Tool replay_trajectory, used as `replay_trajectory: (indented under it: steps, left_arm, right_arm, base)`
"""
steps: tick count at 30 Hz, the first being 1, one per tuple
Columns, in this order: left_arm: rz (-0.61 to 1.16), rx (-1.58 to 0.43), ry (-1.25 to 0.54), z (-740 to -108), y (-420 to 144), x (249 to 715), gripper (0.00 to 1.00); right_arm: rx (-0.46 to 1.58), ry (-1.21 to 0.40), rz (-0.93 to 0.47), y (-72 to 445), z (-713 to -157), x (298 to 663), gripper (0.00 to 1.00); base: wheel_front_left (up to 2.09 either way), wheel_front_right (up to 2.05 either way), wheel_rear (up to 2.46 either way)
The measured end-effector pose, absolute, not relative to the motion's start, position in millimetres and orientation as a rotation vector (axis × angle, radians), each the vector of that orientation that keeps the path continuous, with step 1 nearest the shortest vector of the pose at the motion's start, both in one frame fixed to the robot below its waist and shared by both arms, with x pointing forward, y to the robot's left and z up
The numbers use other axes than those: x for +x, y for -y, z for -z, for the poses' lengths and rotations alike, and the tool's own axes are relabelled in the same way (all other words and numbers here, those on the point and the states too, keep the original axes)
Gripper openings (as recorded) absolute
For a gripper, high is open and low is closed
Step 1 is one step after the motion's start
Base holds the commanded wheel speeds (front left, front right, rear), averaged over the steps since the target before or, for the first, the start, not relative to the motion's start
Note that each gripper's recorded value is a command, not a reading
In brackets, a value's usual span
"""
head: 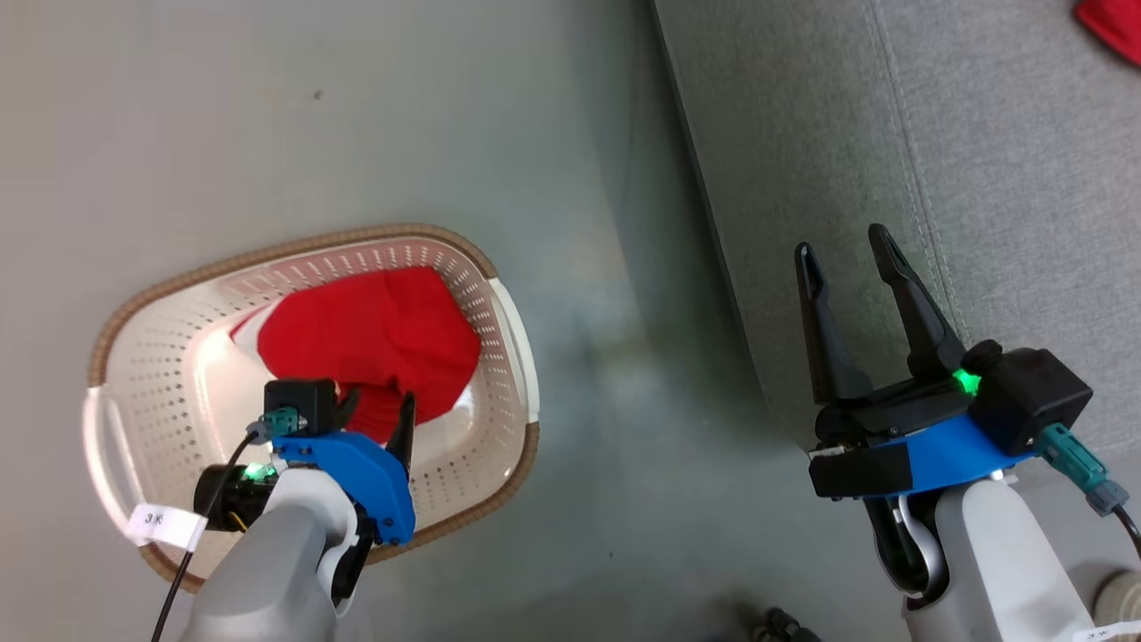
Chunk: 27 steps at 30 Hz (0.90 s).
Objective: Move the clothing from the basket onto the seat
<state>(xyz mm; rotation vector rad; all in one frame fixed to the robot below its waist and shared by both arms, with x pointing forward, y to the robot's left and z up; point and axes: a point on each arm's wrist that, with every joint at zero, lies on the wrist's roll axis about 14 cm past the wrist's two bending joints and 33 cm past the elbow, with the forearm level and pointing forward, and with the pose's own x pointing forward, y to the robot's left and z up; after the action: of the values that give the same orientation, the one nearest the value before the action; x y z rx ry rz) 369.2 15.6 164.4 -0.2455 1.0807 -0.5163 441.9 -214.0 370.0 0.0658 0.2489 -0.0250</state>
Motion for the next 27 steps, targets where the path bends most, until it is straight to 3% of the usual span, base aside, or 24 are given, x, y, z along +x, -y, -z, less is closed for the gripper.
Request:
replay_trajectory:
  steps: [10, 27]
  left_arm:
    - [0.534, -0.267, -1.228, -125, -3, 357, 1.00]
    - [0.490, -0.230, -1.273, -82, 3, 375, 1.00]
  right_arm:
    - [0.070, -0.283, 0.030, 217, -350, 448, 1.00]
    - [0.064, -0.281, 0.035, 220, -344, 451, 1.00]
  base:
    - [0.00, 0.00, 0.00]
    - [0.00, 0.00, 0.00]
